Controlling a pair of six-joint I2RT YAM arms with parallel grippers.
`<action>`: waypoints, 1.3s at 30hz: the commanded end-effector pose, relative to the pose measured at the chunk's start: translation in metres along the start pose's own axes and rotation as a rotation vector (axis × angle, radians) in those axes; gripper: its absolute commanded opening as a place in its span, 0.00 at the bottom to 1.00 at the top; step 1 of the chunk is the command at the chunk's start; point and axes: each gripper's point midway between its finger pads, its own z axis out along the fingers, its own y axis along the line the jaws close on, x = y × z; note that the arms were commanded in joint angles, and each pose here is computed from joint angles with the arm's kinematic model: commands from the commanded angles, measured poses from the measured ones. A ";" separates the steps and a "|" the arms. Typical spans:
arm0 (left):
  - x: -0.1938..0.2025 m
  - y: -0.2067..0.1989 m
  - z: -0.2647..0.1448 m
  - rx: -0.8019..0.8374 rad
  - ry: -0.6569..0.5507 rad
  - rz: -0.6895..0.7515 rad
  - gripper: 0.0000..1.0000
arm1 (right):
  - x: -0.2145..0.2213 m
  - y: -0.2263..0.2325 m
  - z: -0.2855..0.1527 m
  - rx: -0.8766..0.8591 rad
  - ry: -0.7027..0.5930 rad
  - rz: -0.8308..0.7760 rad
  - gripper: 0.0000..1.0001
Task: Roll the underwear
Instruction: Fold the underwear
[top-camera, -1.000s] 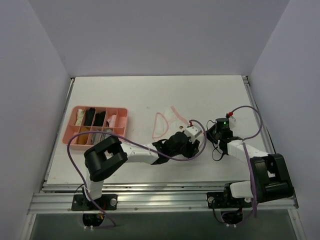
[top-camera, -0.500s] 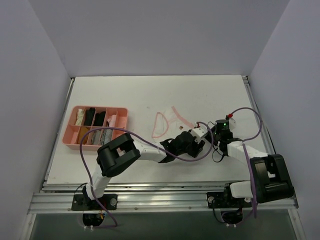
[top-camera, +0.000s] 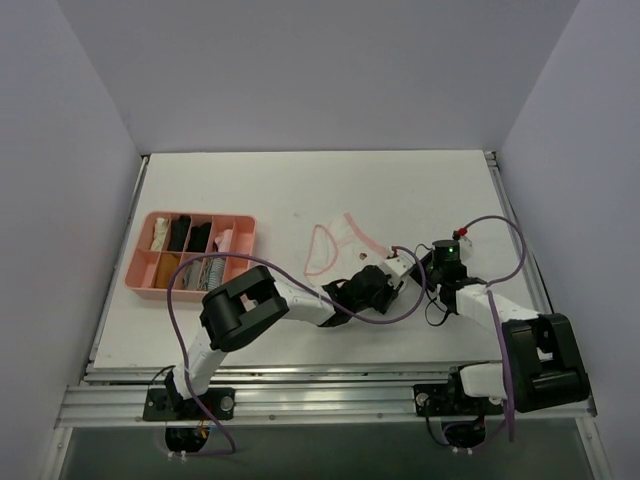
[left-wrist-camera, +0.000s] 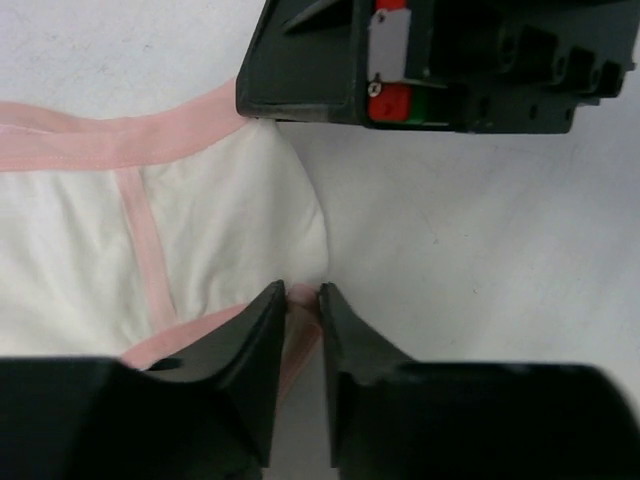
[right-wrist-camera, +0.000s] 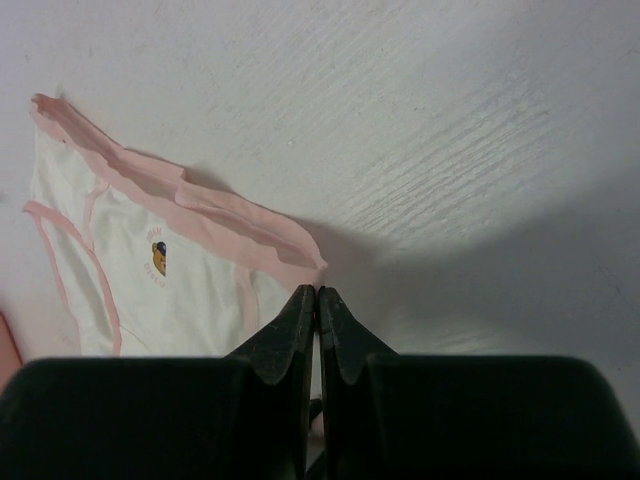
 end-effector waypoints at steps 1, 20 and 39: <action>-0.029 0.003 0.007 -0.014 -0.075 -0.014 0.26 | -0.012 0.003 -0.007 -0.005 -0.046 0.015 0.00; -0.088 -0.031 -0.050 0.111 -0.026 -0.287 0.02 | -0.064 -0.030 -0.068 0.192 -0.316 0.051 0.00; -0.126 0.077 -0.032 0.121 0.047 -0.322 0.02 | -0.091 0.055 -0.016 0.114 -0.269 -0.102 0.00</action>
